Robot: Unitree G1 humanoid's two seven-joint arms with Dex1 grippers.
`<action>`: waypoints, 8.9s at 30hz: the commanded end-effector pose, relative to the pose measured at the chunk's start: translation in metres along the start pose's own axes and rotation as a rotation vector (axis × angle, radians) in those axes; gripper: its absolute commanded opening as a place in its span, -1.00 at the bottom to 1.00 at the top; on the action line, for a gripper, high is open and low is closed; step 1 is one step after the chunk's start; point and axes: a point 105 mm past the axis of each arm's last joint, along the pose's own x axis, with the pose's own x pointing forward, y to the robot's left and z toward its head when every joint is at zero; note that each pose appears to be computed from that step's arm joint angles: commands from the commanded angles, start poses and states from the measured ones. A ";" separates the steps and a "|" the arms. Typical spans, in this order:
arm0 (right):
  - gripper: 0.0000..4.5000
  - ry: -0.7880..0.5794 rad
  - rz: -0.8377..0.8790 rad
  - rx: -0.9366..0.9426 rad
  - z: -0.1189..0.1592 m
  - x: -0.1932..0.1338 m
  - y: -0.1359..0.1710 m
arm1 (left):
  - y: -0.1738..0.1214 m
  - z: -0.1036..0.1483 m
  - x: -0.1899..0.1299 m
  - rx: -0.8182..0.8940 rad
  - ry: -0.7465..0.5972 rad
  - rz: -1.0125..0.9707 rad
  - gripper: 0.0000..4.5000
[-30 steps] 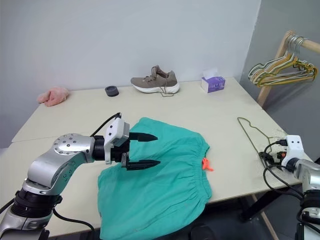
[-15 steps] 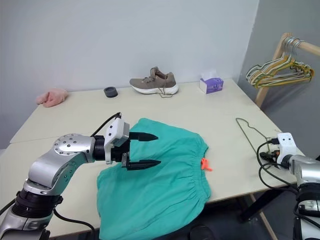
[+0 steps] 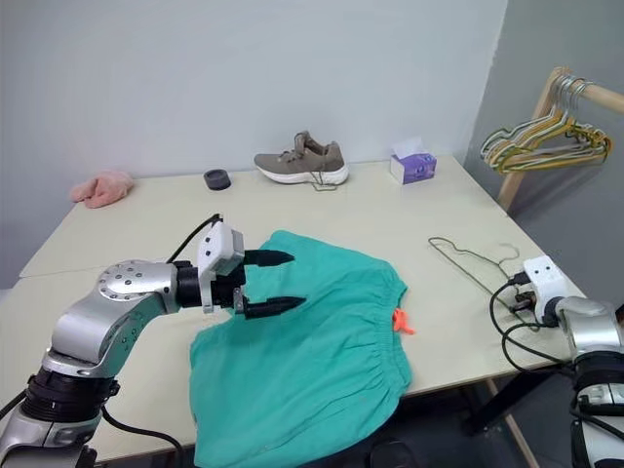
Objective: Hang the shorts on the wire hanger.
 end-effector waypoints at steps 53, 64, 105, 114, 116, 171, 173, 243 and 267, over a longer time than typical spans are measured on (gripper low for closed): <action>-1.00 -0.817 0.327 -1.044 0.204 -0.097 0.181 | -0.053 -0.026 -0.010 -0.399 0.071 -0.335 -0.91; 0.07 -0.748 0.432 -1.040 0.186 -0.112 0.179 | -0.046 -0.031 -0.013 -0.356 0.096 -0.284 -1.00; -0.99 -0.121 0.969 -0.552 0.097 -0.100 0.207 | -0.044 -0.015 -0.025 0.070 0.201 -0.405 -1.00; -1.00 -0.116 0.943 -0.469 0.093 -0.106 0.194 | -0.022 -0.015 -0.021 0.017 0.119 -0.252 -0.15; -1.00 -0.108 0.937 -0.431 0.090 -0.109 0.189 | -0.009 -0.011 -0.020 -0.012 0.065 -0.167 0.15; -1.00 0.231 0.715 0.575 -0.050 -0.167 0.141 | -0.012 -0.032 -0.019 0.088 0.126 -0.165 0.99; -1.00 0.218 0.732 0.560 -0.046 -0.166 0.144 | -0.012 -0.032 -0.018 0.088 0.124 -0.167 0.99; -1.00 0.050 0.846 0.529 0.062 -0.095 0.175 | 0.009 -0.029 -0.017 0.071 0.043 0.011 0.99; -1.00 -0.242 0.775 -0.549 0.121 -0.110 0.210 | 0.043 0.040 -0.012 0.329 -0.010 -0.083 0.99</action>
